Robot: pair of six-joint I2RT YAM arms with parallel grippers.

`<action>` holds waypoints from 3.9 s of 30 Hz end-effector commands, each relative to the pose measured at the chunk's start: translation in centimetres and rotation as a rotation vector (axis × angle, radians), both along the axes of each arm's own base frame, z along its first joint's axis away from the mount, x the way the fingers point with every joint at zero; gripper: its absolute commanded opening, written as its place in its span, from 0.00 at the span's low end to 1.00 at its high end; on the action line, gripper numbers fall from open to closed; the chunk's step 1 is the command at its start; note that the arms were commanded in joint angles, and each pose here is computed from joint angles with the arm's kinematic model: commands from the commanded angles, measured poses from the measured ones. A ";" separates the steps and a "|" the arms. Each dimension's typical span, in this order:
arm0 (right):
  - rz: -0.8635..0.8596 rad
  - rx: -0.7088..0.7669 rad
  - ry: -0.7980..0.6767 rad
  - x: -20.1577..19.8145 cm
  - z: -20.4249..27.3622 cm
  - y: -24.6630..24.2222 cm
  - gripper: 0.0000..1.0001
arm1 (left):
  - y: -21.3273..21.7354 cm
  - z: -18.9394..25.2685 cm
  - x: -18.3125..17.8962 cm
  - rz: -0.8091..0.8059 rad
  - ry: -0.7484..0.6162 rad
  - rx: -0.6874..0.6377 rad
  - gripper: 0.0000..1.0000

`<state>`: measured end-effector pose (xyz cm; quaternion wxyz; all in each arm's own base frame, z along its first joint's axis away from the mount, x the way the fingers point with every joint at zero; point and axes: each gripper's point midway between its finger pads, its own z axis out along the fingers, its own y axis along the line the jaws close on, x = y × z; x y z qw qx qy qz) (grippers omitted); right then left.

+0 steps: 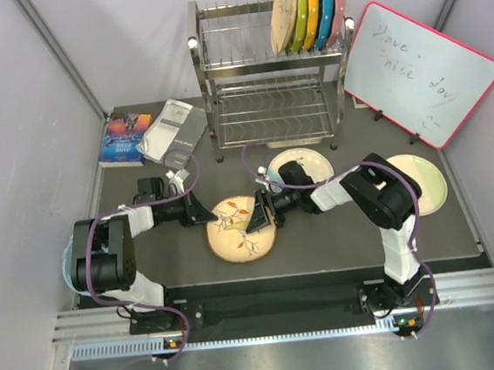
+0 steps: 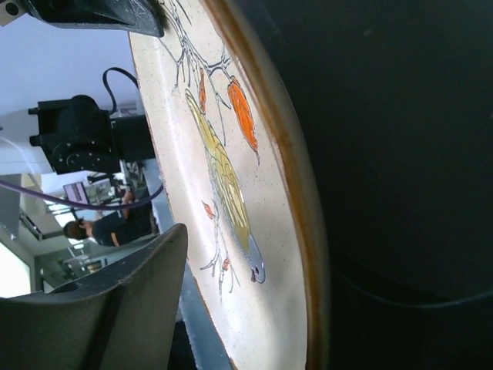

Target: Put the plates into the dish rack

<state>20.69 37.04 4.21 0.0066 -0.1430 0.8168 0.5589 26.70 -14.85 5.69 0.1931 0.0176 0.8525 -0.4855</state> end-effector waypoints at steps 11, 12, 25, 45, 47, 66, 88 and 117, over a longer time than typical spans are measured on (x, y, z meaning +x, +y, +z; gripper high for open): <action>-0.067 0.146 -0.295 5.3 10.9 -0.1 0.00 | -1.5 4.4 -0.8 -0.118 -0.018 -0.016 0.50; -0.065 0.109 -0.286 5.1 11.2 -0.5 0.00 | -1.0 4.4 -0.7 -0.134 -0.060 0.026 0.53; -0.123 -0.183 -0.913 10.5 21.9 -7.4 0.00 | 3.9 17.8 3.6 -0.016 -0.606 0.299 0.99; -1.281 -0.147 -1.782 14.3 62.0 -16.7 0.00 | 10.8 18.4 5.3 0.549 -0.582 0.518 0.97; -1.461 -0.084 -1.803 13.7 65.2 -17.5 0.00 | 10.6 18.4 5.2 0.545 -0.581 0.513 0.97; -1.830 -0.077 -1.680 21.6 62.1 -14.6 0.00 | 11.1 17.3 3.6 0.580 -0.610 0.536 0.99; -1.795 -0.252 -1.697 29.5 55.9 -14.7 0.00 | 9.7 11.2 4.1 0.479 -0.512 0.523 0.99; -1.768 -0.389 -1.665 34.8 49.7 -14.7 0.00 | 9.7 10.2 4.8 0.437 -0.490 0.552 0.99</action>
